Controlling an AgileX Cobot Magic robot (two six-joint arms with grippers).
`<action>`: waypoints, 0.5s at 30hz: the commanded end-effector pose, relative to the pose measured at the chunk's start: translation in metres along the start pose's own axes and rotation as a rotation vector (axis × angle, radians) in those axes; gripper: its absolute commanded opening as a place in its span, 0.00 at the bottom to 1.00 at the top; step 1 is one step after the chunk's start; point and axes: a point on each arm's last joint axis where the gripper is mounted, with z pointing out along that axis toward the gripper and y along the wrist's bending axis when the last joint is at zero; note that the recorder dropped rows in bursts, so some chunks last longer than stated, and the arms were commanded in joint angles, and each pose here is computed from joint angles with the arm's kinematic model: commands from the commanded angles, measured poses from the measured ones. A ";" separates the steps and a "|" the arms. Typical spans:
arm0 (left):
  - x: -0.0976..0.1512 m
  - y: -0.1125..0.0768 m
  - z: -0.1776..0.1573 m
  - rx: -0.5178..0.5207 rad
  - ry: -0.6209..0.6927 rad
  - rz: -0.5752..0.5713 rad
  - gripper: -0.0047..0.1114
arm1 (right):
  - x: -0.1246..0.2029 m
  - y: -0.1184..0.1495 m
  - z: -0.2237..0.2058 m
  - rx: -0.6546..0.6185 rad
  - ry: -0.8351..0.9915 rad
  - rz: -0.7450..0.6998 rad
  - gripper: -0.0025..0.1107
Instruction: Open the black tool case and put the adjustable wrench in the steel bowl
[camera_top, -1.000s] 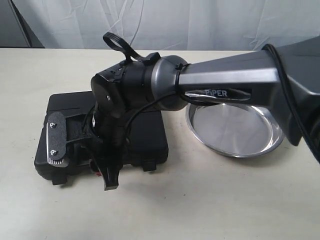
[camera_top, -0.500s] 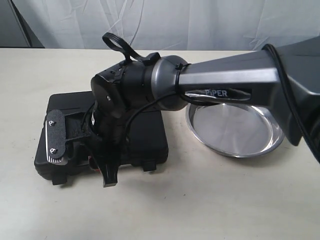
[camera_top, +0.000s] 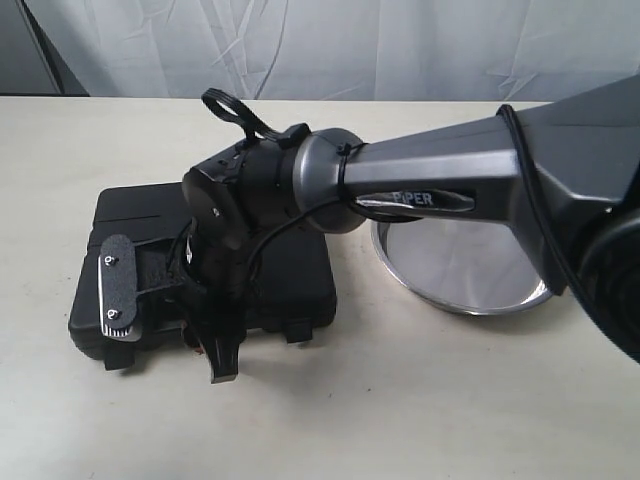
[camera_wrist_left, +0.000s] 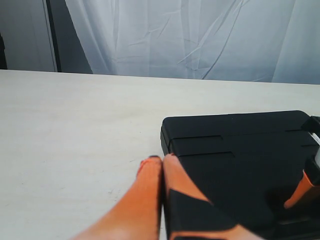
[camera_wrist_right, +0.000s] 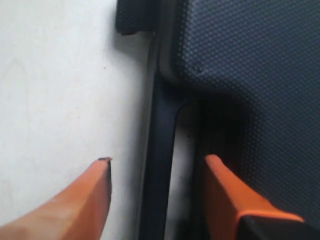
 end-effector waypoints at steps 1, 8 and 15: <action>-0.002 0.000 0.000 0.006 -0.018 0.003 0.04 | -0.001 -0.001 0.002 0.006 -0.006 0.002 0.49; -0.002 0.000 0.000 0.006 -0.018 0.003 0.04 | -0.001 -0.001 0.002 0.010 -0.009 0.002 0.19; -0.002 0.000 0.000 0.006 -0.018 0.003 0.04 | -0.001 -0.001 0.002 0.010 -0.009 0.002 0.01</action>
